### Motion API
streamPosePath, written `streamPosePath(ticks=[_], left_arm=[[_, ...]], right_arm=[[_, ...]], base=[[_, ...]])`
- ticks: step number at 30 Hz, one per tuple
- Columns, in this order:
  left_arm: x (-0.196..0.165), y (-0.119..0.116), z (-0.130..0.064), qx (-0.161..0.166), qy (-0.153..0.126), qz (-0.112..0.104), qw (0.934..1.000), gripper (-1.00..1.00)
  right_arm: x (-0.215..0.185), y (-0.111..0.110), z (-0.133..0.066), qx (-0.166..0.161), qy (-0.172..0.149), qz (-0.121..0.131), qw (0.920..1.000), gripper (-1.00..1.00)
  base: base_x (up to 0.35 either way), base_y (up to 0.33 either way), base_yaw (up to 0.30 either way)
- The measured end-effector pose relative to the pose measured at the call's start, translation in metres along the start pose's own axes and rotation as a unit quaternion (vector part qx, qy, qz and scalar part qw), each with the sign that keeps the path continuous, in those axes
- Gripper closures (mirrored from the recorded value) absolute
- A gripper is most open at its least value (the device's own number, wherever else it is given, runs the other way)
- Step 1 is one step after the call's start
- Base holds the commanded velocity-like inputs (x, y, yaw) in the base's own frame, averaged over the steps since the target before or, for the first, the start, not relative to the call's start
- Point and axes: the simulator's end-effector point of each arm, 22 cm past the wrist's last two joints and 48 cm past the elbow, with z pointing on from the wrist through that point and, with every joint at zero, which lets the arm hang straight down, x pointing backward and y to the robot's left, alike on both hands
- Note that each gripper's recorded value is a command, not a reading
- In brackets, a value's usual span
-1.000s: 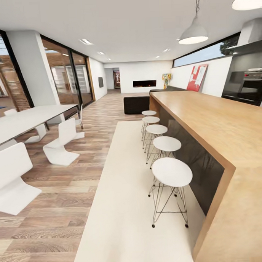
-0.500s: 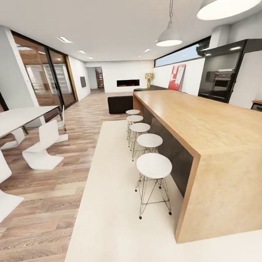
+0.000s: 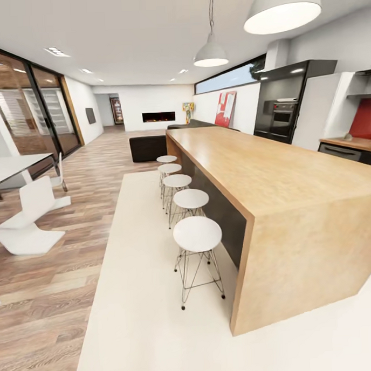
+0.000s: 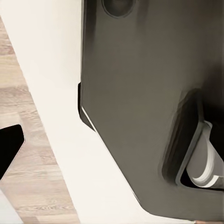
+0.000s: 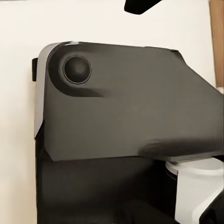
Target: Set up a coffee station on the kitchen countertop: keep the coffee maker on the countertop, move the bottle of coffee from the kitchen shelf to the counter next to the coffee maker, place a paper coffee filter on top of the coffee maker, put the saucer next to the coffee maker with the coffee cup on the saucer, and place the electric kettle next to the coffee maker.
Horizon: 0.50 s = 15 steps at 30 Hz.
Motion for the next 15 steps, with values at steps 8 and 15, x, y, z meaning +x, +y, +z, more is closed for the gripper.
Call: streamPosePath(ticks=[8, 15], left_arm=[[0.006, 0.001, -0.009, -0.001, 0.005, 0.000, 1.0000, -1.00], [0.010, 0.001, -0.017, -0.001, 0.008, -0.001, 1.0000, -1.00]], right_arm=[[0.003, 0.001, -0.010, 0.000, 0.002, 0.000, 1.0000, -1.00], [0.006, 0.002, -0.018, 0.000, 0.004, 0.000, 1.0000, -1.00]], base=[[0.000, 0.000, -0.279], [0.000, 0.000, -0.280]])
